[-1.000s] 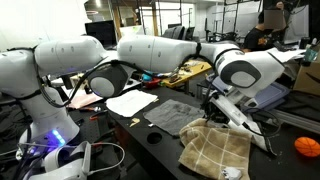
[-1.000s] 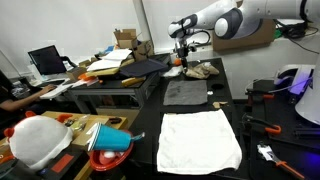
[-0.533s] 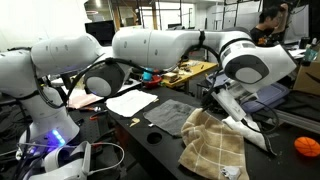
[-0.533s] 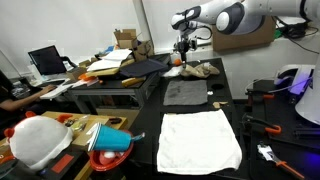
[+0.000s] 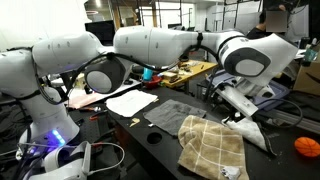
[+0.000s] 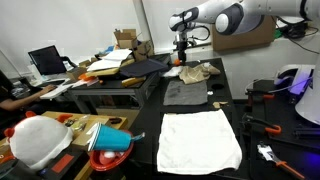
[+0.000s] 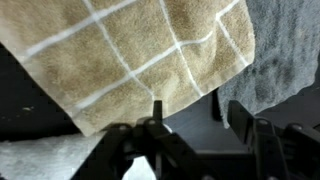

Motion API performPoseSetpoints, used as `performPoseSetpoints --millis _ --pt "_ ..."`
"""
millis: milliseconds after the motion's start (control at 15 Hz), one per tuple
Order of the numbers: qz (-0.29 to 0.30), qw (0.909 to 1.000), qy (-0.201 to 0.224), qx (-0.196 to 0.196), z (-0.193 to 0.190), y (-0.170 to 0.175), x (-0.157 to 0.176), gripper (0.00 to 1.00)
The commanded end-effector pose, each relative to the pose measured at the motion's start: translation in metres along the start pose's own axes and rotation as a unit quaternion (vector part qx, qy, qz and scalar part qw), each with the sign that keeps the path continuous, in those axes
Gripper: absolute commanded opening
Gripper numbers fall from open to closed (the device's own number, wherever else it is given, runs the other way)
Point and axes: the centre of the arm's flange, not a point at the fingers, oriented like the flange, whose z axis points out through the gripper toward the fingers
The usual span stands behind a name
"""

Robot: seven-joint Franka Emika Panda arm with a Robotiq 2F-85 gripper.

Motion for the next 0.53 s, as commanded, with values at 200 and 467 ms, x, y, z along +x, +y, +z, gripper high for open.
performPoseSetpoints --millis 200,467 --pt "0.107 0.9863 -0.087 -0.091 0.011 0.004 -0.021 0.48" --pt "0.156 0.9726 -0.114 -0.130 0.020 0.016 -0.034 0.16"
